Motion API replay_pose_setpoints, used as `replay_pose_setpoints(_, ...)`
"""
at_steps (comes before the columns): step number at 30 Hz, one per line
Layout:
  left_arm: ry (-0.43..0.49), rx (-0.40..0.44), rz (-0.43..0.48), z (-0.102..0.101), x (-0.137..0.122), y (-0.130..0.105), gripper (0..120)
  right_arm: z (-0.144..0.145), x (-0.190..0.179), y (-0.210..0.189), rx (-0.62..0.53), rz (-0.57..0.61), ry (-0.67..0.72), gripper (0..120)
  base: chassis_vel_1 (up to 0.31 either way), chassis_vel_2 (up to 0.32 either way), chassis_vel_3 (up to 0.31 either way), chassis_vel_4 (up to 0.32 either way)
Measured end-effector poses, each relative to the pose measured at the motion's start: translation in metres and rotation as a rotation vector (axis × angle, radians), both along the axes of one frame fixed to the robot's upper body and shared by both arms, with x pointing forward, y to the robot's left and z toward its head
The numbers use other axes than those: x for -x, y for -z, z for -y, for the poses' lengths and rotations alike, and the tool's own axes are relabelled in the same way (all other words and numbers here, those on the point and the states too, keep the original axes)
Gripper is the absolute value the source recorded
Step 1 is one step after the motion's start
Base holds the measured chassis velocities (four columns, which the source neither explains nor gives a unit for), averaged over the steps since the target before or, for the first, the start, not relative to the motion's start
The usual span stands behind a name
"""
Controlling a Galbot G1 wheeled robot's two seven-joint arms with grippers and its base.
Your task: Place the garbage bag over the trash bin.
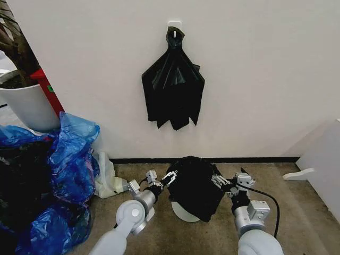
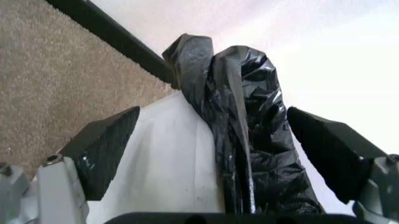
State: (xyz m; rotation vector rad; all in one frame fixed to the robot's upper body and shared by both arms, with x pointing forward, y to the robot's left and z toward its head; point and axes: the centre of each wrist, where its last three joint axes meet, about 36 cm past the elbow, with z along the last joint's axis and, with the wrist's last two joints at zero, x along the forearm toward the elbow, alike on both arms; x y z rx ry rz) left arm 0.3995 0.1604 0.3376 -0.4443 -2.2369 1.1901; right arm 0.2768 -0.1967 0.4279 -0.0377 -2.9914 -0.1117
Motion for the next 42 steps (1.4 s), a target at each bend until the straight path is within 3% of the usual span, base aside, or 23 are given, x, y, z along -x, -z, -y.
replay_pose_setpoints(2,-0.001,0.005,-0.003,0.000,0.000,0.000,93,0.000,0.000,0.000,0.000,0.000,0.000,100,0.000,0.000,0.000,0.000)
replay_pose_setpoints(7,-0.010,0.042,-0.027,0.000,-0.002,0.002,73,0.001,0.001,0.001,0.003,-0.004,0.002,100,0.000,0.000,0.000,0.000)
replay_pose_setpoints(9,-0.012,0.046,-0.031,0.000,-0.002,0.001,71,0.001,0.001,0.001,0.004,-0.004,0.002,100,0.000,0.000,0.000,0.000)
replay_pose_setpoints(14,-0.023,0.079,-0.039,0.000,-0.002,-0.002,46,0.001,0.002,0.002,0.007,-0.004,0.000,100,0.000,0.000,0.000,0.000)
replay_pose_setpoints(16,-0.024,0.082,-0.039,0.000,-0.002,-0.002,44,0.001,0.002,0.002,0.007,-0.005,0.000,100,0.000,0.000,0.000,0.000)
replay_pose_setpoints(18,-0.027,0.094,-0.041,0.000,-0.001,-0.002,33,0.000,0.002,0.002,0.007,-0.006,-0.001,100,0.000,0.000,0.000,0.000)
replay_pose_setpoints(26,-0.026,0.111,-0.046,0.000,0.002,-0.001,8,0.001,0.004,0.005,0.016,-0.013,-0.001,100,0.000,0.000,0.000,0.000)
replay_pose_setpoints(40,0.022,0.134,-0.027,-0.011,0.006,0.013,5,-0.001,0.004,0.008,0.017,-0.021,-0.001,100,0.000,0.000,0.000,0.000)
replay_pose_setpoints(42,0.028,0.128,-0.027,-0.012,0.005,0.015,12,-0.001,0.004,0.009,0.018,-0.024,-0.001,100,0.000,0.000,0.000,0.000)
